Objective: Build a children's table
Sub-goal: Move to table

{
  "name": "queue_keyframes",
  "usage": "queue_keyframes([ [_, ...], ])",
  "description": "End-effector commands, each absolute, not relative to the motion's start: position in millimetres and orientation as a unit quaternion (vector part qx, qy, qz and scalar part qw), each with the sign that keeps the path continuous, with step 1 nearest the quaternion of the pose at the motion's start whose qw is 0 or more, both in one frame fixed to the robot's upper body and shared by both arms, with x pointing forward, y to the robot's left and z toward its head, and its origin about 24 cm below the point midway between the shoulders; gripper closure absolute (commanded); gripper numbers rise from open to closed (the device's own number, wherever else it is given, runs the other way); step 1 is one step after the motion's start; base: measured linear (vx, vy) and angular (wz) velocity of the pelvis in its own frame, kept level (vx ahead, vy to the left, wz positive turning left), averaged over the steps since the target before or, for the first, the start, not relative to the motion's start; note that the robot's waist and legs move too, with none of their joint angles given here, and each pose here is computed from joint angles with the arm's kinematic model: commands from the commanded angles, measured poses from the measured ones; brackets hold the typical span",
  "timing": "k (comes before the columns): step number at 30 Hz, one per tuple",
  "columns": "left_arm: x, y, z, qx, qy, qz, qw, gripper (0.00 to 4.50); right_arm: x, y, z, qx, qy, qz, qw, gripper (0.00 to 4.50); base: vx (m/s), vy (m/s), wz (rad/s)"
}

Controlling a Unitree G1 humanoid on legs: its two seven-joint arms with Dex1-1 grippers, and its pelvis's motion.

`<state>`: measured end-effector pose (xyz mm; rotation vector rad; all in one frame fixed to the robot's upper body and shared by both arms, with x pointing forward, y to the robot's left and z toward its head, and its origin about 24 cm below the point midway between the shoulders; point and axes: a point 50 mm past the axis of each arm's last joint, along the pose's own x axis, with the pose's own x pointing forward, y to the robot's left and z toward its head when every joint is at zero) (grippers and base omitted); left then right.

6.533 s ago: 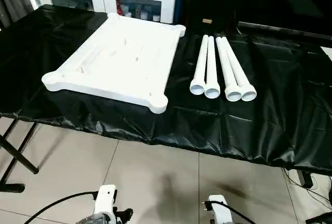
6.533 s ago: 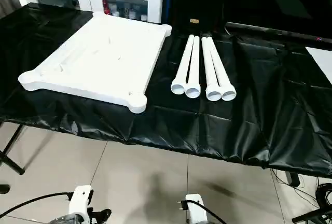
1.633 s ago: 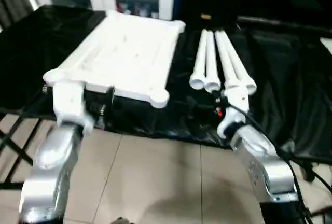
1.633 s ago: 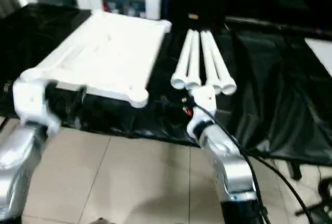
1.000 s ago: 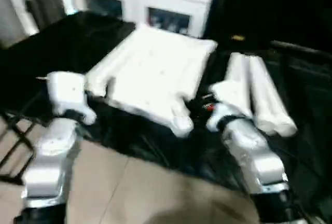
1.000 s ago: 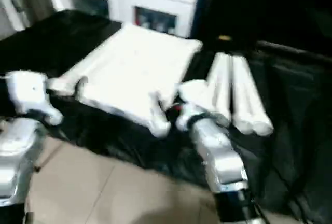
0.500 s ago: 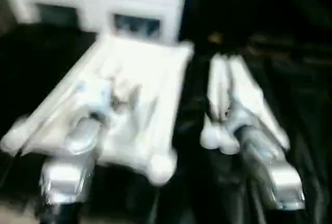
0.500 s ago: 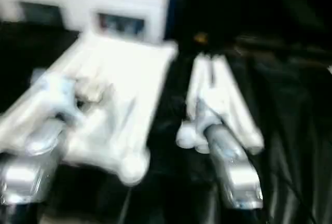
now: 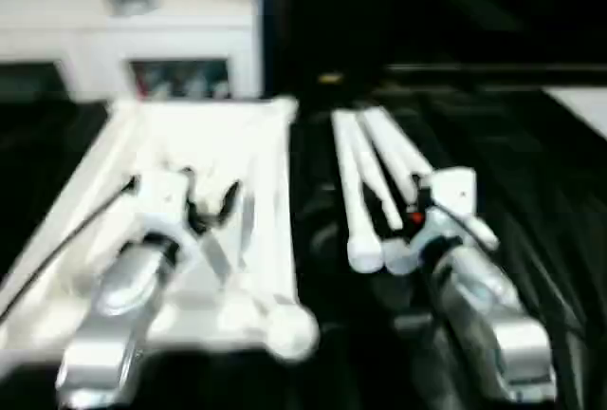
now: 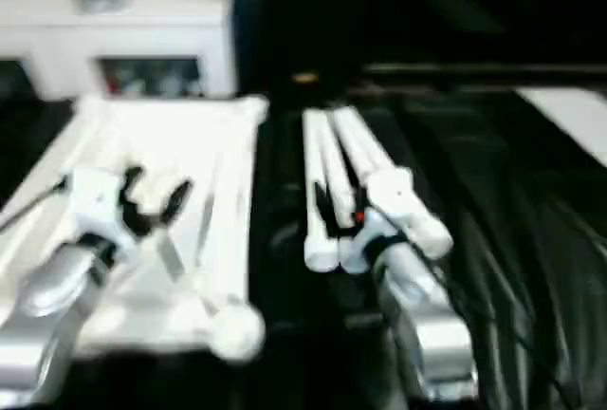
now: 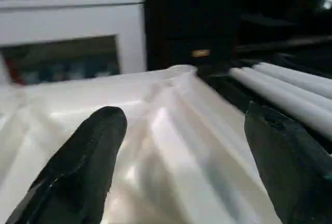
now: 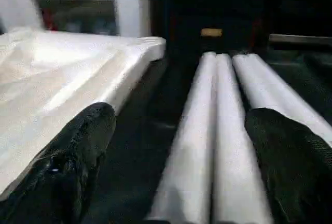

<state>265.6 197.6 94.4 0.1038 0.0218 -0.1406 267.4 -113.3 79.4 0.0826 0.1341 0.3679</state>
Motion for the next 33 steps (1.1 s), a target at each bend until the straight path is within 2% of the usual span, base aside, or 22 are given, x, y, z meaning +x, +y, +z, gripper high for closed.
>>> queue_keyframes([
  [1,266.6,197.7,99.1,0.048,0.003,-0.059,0.997,0.39,274.0,-113.9,89.0,0.032,0.055,0.196,0.978,0.00,-0.035,0.188,-0.14],
  [9,259.1,206.3,101.4,0.053,0.009,-0.059,0.997,0.39,276.4,-98.6,86.8,0.013,0.059,0.246,0.967,0.00,-0.016,0.054,0.00],
  [14,251.4,204.1,108.6,0.090,-0.009,-0.043,0.995,0.39,279.5,-99.1,82.9,-0.002,0.059,0.266,0.962,0.00,-0.006,-0.046,0.01],
  [20,237.9,201.1,100.1,0.062,0.014,-0.022,0.998,0.39,271.1,-97.2,81.6,-0.001,0.059,0.305,0.951,0.00,0.019,-0.110,0.39],
  [27,236.8,196.5,98.1,0.087,0.020,-0.069,0.994,0.39,269.5,-104.4,75.9,0.024,0.069,0.277,0.958,0.00,0.000,-0.250,0.30],
  [29,241.3,200.6,98.8,0.122,0.019,-0.050,0.991,0.39,268.9,-107.8,75.0,0.023,0.072,0.258,0.963,0.00,0.013,-0.133,0.14],
  [33,244.0,198.4,100.0,0.090,0.017,-0.064,0.994,0.39,266.4,-111.9,75.6,0.023,0.070,0.244,0.967,0.00,0.013,-0.026,0.18],
])
